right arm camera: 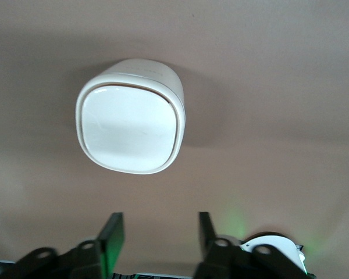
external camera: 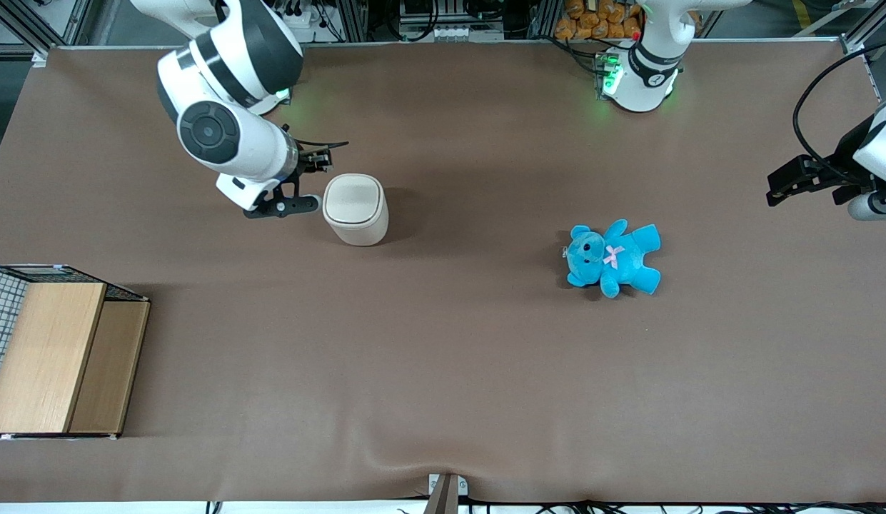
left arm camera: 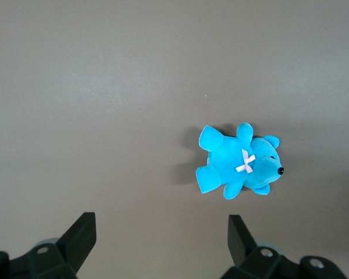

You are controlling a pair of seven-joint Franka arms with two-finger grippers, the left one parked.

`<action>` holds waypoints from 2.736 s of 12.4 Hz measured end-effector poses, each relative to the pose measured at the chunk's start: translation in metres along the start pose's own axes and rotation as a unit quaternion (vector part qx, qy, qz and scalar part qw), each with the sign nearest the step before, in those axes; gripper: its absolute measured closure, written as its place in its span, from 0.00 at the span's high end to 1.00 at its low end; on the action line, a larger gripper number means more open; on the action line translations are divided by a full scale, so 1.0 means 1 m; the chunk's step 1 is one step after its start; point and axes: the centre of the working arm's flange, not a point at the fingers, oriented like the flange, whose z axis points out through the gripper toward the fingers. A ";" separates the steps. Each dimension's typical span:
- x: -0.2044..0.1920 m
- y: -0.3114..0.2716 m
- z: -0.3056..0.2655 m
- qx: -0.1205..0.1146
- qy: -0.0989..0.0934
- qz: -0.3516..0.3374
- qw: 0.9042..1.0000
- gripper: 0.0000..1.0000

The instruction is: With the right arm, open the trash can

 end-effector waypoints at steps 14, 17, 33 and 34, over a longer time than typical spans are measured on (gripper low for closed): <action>0.043 -0.012 0.118 0.022 -0.023 0.002 1.000 0.01; 0.044 -0.013 0.120 0.023 -0.021 0.002 1.000 0.01; 0.035 0.081 -0.083 0.057 0.050 0.085 0.993 0.54; 0.036 0.102 -0.097 0.062 0.064 0.093 0.992 0.65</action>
